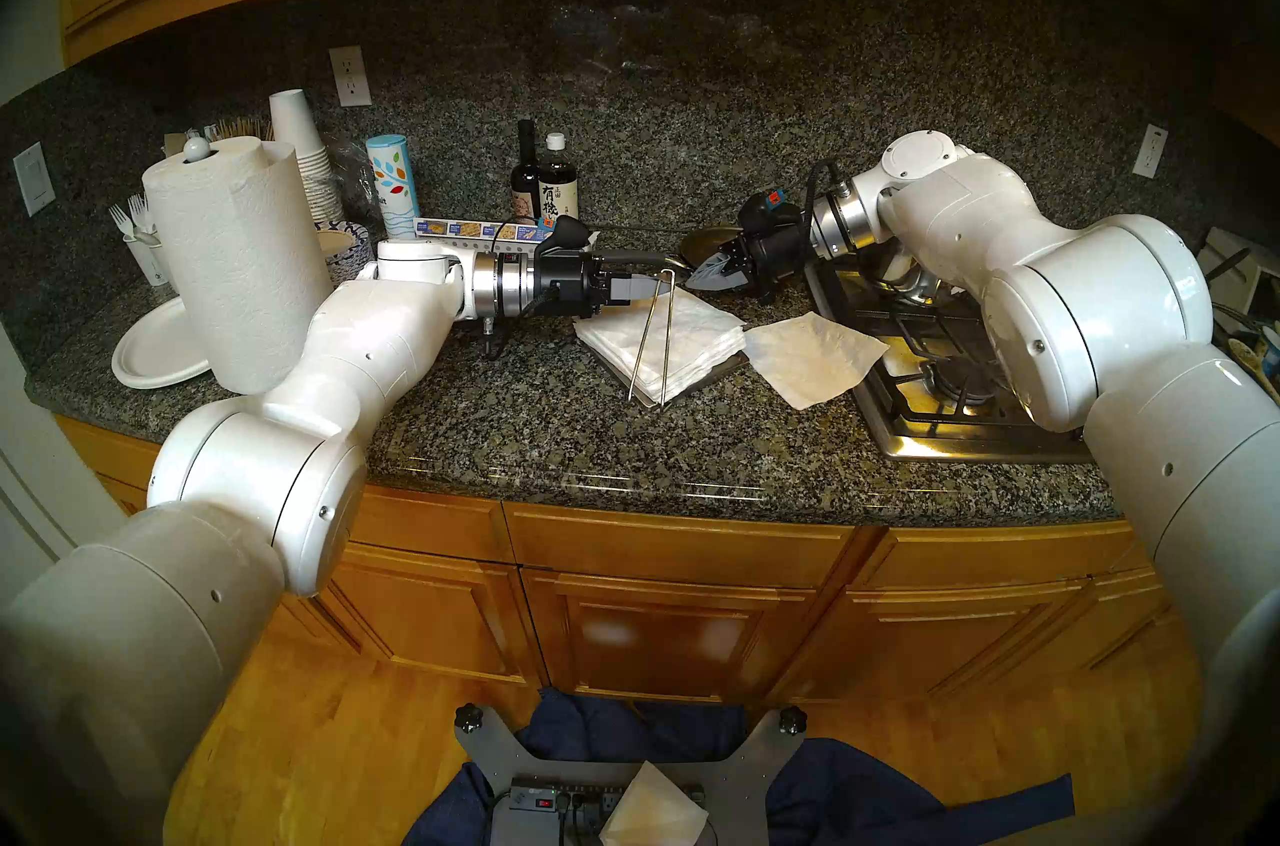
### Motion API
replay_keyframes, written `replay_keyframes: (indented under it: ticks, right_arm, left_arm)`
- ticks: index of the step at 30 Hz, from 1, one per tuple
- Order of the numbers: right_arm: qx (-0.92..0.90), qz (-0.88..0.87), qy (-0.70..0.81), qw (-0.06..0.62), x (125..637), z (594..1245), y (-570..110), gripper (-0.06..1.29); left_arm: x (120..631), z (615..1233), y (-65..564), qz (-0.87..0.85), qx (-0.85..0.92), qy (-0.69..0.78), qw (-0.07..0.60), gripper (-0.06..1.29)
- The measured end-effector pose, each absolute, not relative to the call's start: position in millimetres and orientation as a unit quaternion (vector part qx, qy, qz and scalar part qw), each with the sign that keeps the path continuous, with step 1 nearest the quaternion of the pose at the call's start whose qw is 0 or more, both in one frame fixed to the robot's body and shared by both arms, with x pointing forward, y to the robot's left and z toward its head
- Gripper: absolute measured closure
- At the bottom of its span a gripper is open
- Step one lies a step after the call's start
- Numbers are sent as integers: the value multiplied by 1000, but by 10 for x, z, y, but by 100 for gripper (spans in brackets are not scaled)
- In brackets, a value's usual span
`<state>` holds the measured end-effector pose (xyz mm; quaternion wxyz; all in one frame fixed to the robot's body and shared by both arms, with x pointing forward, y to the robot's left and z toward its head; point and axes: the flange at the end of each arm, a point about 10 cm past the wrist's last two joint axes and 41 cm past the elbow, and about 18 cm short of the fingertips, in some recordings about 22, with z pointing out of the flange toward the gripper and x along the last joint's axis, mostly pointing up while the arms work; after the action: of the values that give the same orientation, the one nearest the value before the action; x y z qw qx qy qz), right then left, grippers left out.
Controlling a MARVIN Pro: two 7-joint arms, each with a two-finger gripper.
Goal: Take napkin out of napkin holder
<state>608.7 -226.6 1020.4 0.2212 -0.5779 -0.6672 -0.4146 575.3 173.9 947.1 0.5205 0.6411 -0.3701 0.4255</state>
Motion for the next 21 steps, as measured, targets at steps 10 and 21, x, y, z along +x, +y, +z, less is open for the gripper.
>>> replay_keyframes:
  ticks: [10, 21]
  right_arm:
    - [-581, -420, -663, 215, 6087, 10222, -2372, 124]
    - [-571, -432, -667, 207, 6108, 10248, -2334, 124]
  left_arm:
    - [5840, 9475, 1674, 438, 656, -371, 490, 125]
    - [5898, 9472, 1643, 450, 665, -380, 459, 125]
